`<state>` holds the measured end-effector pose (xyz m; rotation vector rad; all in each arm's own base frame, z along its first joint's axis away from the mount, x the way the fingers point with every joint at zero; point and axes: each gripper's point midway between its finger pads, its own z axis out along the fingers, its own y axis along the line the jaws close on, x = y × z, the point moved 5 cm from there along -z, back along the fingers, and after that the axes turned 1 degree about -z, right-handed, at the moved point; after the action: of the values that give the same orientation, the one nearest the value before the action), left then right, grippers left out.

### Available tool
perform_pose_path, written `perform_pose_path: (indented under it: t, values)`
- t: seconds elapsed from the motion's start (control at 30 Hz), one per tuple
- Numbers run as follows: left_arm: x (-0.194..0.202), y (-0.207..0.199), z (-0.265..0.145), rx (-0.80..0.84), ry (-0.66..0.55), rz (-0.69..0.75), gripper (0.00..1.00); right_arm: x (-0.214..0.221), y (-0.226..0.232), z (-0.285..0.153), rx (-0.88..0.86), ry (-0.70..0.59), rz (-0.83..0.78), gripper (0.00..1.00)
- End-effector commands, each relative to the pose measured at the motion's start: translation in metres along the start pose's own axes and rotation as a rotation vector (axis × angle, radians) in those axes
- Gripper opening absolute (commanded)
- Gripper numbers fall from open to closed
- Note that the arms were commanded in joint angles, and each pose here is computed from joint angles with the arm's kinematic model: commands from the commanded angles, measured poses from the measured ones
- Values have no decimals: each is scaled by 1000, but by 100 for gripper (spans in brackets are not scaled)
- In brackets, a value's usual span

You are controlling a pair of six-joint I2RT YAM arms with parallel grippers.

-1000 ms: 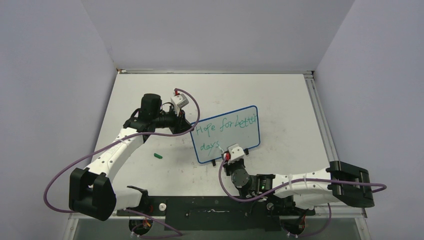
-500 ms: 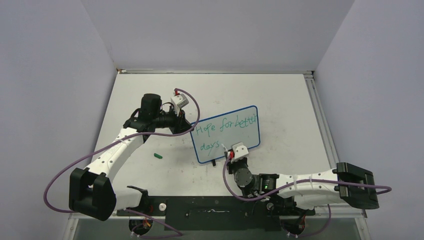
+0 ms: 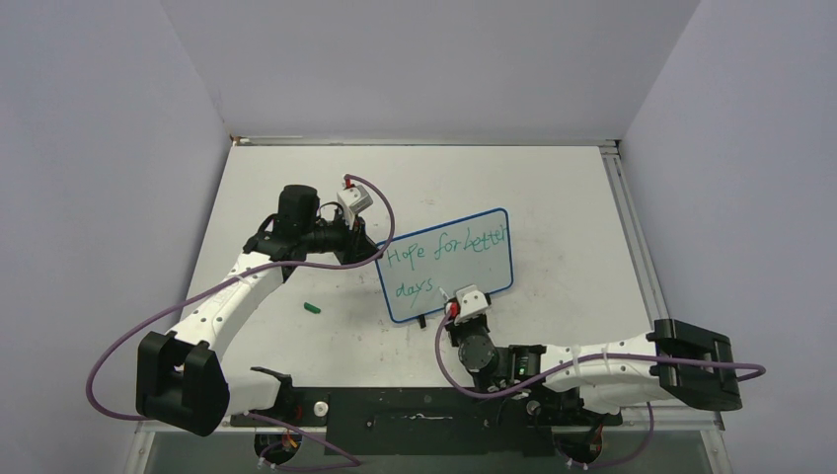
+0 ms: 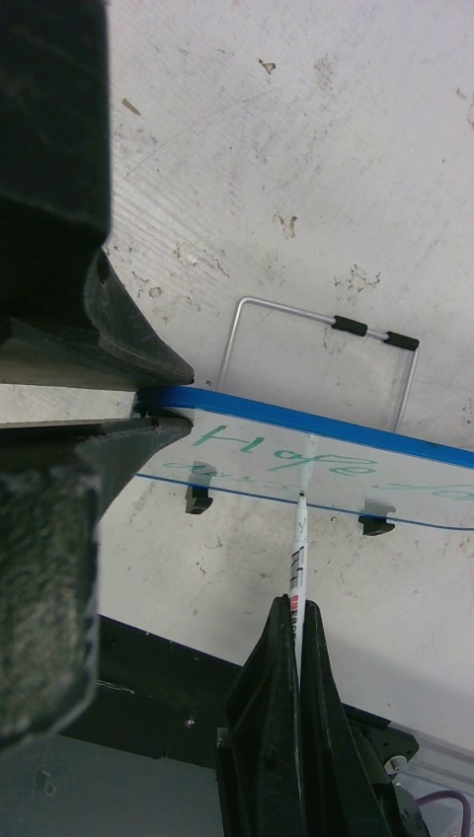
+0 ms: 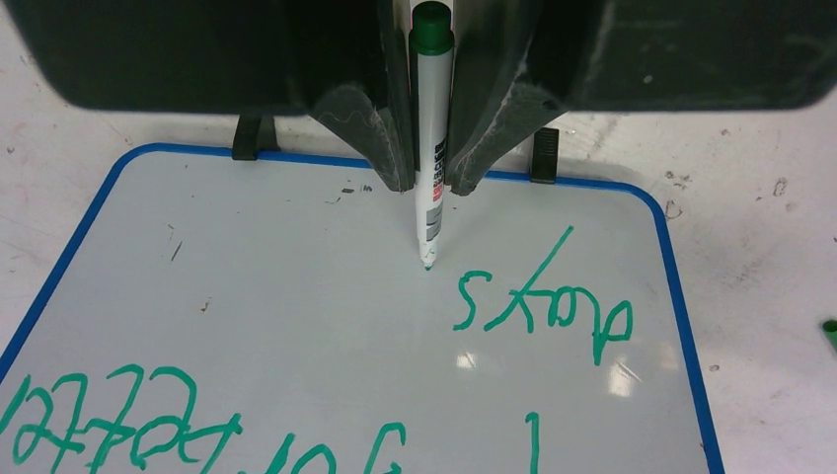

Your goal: Write a sentence on the whiteboard

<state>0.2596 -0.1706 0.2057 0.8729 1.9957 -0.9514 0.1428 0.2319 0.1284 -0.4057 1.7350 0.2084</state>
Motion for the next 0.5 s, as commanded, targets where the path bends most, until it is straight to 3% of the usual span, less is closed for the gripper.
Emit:
perform_pose_path:
  t: [0.0,0.33,0.4,0.47]
  values:
    - [4,2,-1,-26,39,9,0,-2,1,3,22,-30,27,5]
    - [4,-1,-3,-23,30,-4,1,-47,-1,-16,-62,-110,98,5]
    - [6,-2,-3,-22,29,-17,6,-60,-5,-20,-68,-137,120,5]
    - [7,-4,-5,-29,27,-27,23,-72,-9,-22,-54,-171,129,5]
